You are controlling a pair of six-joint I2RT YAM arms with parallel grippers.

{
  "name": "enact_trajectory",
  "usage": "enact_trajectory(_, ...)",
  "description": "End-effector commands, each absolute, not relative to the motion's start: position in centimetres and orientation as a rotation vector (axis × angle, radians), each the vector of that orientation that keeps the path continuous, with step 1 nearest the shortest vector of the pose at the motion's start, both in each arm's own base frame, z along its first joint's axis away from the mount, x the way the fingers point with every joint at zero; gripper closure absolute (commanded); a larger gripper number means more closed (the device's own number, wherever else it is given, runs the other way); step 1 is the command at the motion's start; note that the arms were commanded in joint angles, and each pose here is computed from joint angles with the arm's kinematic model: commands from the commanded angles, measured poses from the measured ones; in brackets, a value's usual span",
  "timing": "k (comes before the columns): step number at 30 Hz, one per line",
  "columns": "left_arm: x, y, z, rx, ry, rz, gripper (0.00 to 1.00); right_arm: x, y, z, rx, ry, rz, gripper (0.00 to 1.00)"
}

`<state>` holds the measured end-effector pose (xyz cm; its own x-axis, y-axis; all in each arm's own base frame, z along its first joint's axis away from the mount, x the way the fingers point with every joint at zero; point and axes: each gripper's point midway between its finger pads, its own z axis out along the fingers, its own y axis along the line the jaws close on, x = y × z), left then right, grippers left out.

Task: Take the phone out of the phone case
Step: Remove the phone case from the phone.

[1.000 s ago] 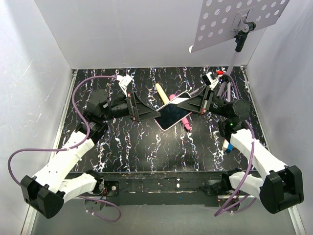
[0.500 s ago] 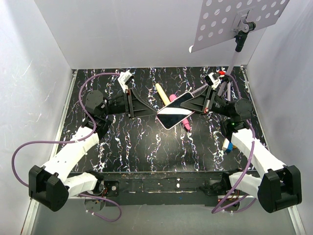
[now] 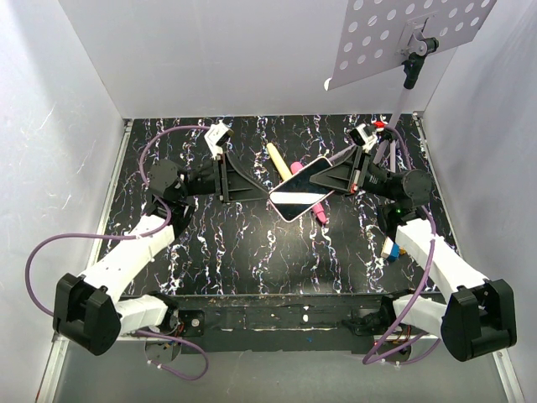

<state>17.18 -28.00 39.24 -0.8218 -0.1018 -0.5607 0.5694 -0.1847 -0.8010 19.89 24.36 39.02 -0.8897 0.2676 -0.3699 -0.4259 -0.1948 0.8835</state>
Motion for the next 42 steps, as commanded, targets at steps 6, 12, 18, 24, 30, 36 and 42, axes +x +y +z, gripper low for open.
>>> enact_trajectory(6,15.8,-28.7,40.0,0.665,1.593,-2.083,0.66,19.2,23.7,42.7,-0.267,1.475,2.122,0.99)
enact_trajectory(12,15.5,-28.6,40.6,0.69,1.517,-2.101,0.82,18.9,23.6,43.0,-0.284,1.453,2.145,0.99)
enact_trajectory(18,15.4,-28.1,41.8,0.674,1.338,-2.185,0.92,17.6,23.1,44.5,-0.304,1.39,2.186,0.99)
enact_trajectory(24,16.4,-28.4,42.8,0.636,1.227,-2.257,1.0,15.8,22.1,47.6,-0.329,1.257,2.269,0.99)
enact_trajectory(30,15.6,-28.5,44.6,0.685,1.12,-2.223,1.0,13.8,21.1,51.6,-0.369,1.137,2.307,0.99)
enact_trajectory(36,14.5,-29.1,46.6,0.728,1.03,-2.233,1.0,12.5,20.4,54.7,-0.424,1.038,2.326,0.99)
enact_trajectory(42,13.9,-29.3,48.1,0.74,0.961,-2.236,1.0,12.9,19.9,55.3,-0.416,0.971,2.406,0.99)
